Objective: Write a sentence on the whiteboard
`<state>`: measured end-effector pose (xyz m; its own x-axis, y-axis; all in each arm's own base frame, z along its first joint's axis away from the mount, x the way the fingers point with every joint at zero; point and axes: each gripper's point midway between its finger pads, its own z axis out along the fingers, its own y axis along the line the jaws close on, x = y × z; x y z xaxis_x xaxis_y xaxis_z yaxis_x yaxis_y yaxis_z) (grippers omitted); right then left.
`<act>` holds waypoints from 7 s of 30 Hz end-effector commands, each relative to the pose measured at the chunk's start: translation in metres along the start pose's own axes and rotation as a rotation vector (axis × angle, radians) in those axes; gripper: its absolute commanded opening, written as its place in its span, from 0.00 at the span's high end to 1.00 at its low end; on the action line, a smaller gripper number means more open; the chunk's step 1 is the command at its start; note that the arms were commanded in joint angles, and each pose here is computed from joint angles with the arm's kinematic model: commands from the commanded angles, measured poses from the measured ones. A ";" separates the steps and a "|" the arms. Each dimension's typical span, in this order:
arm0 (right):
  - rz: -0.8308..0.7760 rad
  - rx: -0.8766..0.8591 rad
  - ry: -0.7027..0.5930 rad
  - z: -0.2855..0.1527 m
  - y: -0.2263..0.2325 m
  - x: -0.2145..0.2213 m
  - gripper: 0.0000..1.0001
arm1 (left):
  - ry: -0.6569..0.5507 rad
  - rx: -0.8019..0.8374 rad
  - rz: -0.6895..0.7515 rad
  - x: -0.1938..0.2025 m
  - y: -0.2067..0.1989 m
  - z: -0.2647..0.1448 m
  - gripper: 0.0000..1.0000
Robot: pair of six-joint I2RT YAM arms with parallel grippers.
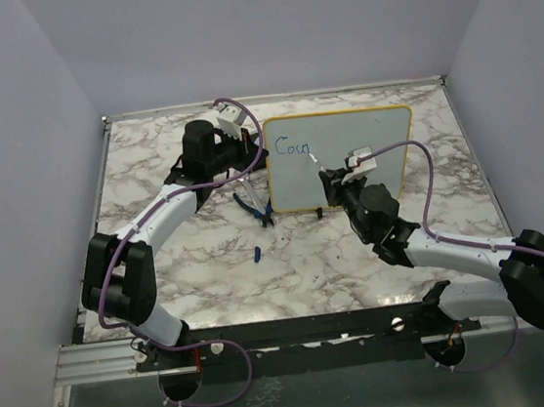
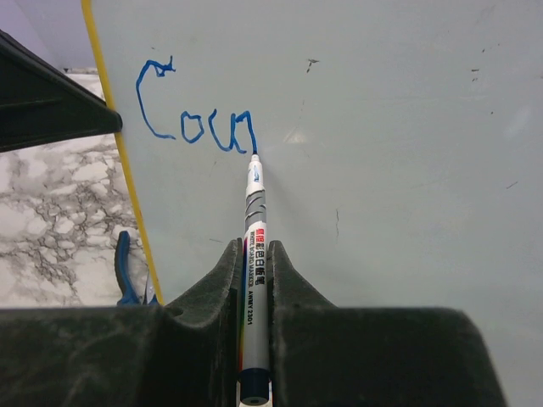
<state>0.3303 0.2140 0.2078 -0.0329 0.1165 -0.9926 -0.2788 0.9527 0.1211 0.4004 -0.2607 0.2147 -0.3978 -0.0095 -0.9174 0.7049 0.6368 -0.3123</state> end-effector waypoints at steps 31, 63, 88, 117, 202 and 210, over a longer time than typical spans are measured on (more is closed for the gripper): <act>-0.025 0.094 -0.064 0.006 -0.015 -0.026 0.99 | 0.018 0.025 0.009 0.002 -0.010 -0.004 1.00; -0.010 0.030 -0.056 -0.018 -0.016 -0.027 0.99 | 0.017 0.022 0.007 0.002 -0.010 -0.005 1.00; -0.050 0.079 -0.057 -0.002 -0.021 -0.024 0.99 | 0.019 0.023 0.010 0.003 -0.010 -0.005 1.00; -0.064 0.043 0.024 -0.004 -0.016 0.003 0.99 | 0.018 0.025 0.012 0.002 -0.010 -0.005 1.00; -0.039 0.054 -0.033 -0.027 -0.028 -0.020 0.99 | 0.015 0.026 0.014 0.001 -0.011 -0.005 1.00; -0.052 0.097 -0.046 -0.020 -0.033 -0.024 0.99 | 0.016 0.027 0.014 0.001 -0.012 -0.006 1.00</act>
<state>0.3150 0.1802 0.2253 0.0132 0.0953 -0.9954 -0.2242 0.9704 0.0899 0.3989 -0.2605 0.2151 -0.3963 -0.0033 -0.9181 0.7075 0.6362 -0.3077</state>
